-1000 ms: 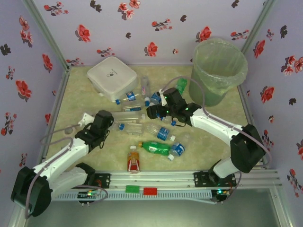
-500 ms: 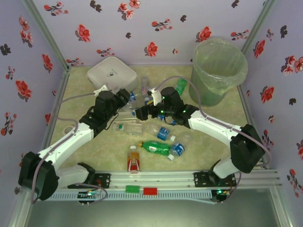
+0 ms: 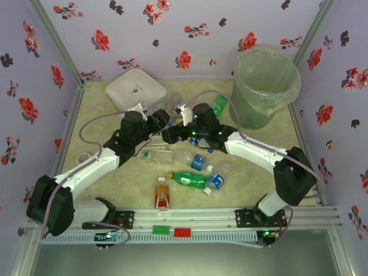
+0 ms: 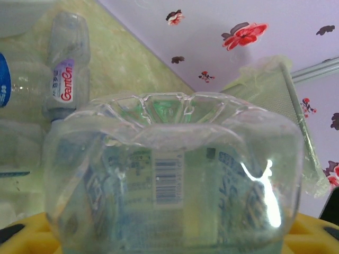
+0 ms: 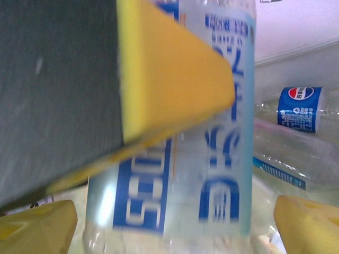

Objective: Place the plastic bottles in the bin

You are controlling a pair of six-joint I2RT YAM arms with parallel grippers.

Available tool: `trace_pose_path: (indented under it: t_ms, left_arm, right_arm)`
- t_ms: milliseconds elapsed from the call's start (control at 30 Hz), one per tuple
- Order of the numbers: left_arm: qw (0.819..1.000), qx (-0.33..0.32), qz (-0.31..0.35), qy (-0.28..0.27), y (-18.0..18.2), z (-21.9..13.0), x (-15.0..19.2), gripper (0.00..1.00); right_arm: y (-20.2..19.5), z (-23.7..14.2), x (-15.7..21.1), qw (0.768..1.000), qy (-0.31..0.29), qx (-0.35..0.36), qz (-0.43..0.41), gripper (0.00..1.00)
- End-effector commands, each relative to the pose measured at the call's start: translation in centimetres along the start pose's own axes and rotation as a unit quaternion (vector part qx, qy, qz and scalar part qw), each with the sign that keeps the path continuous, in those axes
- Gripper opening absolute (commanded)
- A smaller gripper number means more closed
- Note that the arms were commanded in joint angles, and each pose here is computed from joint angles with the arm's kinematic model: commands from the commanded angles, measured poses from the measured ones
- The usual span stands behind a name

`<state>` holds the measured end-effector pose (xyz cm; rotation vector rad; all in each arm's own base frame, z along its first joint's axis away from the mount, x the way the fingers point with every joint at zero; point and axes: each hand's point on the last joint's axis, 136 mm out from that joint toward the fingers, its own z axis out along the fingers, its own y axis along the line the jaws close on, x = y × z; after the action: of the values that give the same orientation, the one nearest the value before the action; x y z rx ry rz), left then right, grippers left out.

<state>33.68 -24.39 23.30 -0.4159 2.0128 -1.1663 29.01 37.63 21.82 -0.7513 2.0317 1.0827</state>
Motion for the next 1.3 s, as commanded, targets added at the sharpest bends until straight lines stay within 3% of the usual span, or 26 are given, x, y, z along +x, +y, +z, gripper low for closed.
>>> trace_pose_path:
  t_ms: [0,167,267,433,667,833,933,1067,1267]
  left_arm:
    - [0.999,0.038,-0.018,0.004,-1.5,-0.3,0.4,0.54]
    - [0.999,0.044,-0.024,0.014,-1.8,0.0,0.8,0.56]
    - [0.998,0.052,-0.022,0.021,-2.1,0.0,1.0,0.63]
    - [0.998,0.054,-0.016,0.019,-2.6,-0.7,0.5,1.00]
    - [0.999,0.009,0.029,-0.037,-0.9,-3.9,-4.8,1.00]
    - [0.994,-0.027,0.064,-0.080,0.8,-6.9,-7.8,1.00]
    - [0.992,-0.056,0.074,-0.083,2.5,-7.5,-8.4,1.00]
    - [0.991,-0.091,0.076,-0.061,5.0,-6.9,-7.5,1.00]
    - [0.994,-0.085,0.070,0.018,6.3,-4.6,-4.9,1.00]
  right_arm:
    - [1.2,0.5,-1.4,1.000,-0.010,-0.026,-0.013,0.87]
    - [1.0,0.9,-0.8,1.000,0.003,-0.029,-0.008,0.63]
    - [0.9,0.8,-0.5,1.000,0.004,-0.027,-0.008,0.53]
    - [0.3,0.3,-0.8,1.000,-0.009,-0.010,-0.006,0.48]
    - [-2.9,-2.6,-2.6,0.998,-0.039,0.033,0.021,0.46]
    - [-5.5,-7.1,-6.0,0.994,-0.062,0.084,0.029,0.45]
    - [-7.2,-10.5,-8.6,0.986,-0.070,0.150,0.016,0.45]
    - [-9.9,-16.4,-13.1,0.959,-0.101,0.266,0.002,0.45]
    - [-15.4,-25.9,-17.6,0.893,-0.152,0.423,0.023,0.48]
